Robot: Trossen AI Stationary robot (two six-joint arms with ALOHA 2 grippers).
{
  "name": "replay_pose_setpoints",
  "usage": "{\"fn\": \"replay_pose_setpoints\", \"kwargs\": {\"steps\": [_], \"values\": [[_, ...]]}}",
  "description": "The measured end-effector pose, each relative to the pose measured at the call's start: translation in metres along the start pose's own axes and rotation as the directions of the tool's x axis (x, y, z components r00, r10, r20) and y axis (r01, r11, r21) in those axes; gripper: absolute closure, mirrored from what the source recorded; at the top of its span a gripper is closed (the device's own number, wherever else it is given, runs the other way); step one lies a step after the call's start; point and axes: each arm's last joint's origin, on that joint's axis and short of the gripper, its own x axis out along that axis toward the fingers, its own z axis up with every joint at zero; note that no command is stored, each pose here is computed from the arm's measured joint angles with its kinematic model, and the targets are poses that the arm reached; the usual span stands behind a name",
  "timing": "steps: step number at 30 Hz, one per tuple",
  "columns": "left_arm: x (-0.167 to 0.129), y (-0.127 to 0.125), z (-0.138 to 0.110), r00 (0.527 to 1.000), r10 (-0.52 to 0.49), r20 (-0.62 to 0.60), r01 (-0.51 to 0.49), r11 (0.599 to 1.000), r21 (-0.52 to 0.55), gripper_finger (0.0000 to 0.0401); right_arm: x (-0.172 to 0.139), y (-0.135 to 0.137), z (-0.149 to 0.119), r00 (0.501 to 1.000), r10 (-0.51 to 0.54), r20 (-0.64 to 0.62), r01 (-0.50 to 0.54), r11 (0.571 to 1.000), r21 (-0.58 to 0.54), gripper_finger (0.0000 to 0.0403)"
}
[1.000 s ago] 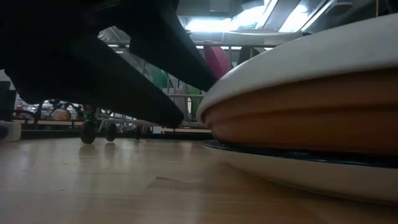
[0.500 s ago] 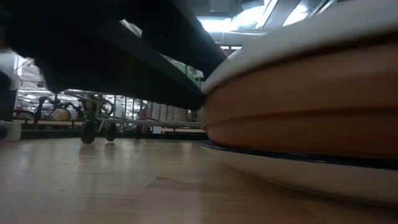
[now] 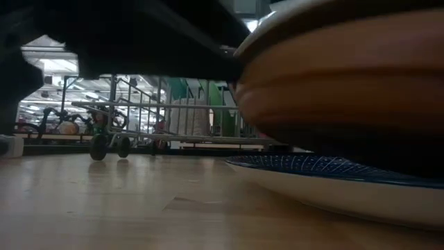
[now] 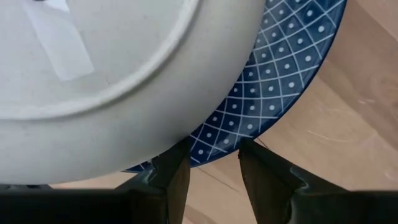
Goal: Sort dishes
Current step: Put the white plate in the dish rack
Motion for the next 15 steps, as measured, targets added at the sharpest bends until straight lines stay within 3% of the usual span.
{"fn": "replay_pose_setpoints", "kwargs": {"steps": [15], "values": [[-0.0061,-0.0009,0.0088,0.998,0.037,0.05,-0.041,0.996,0.077,0.0242,0.0001,0.0003,-0.0002,1.0,0.001,-0.021,-0.001,1.0,0.001,0.0259]]}}
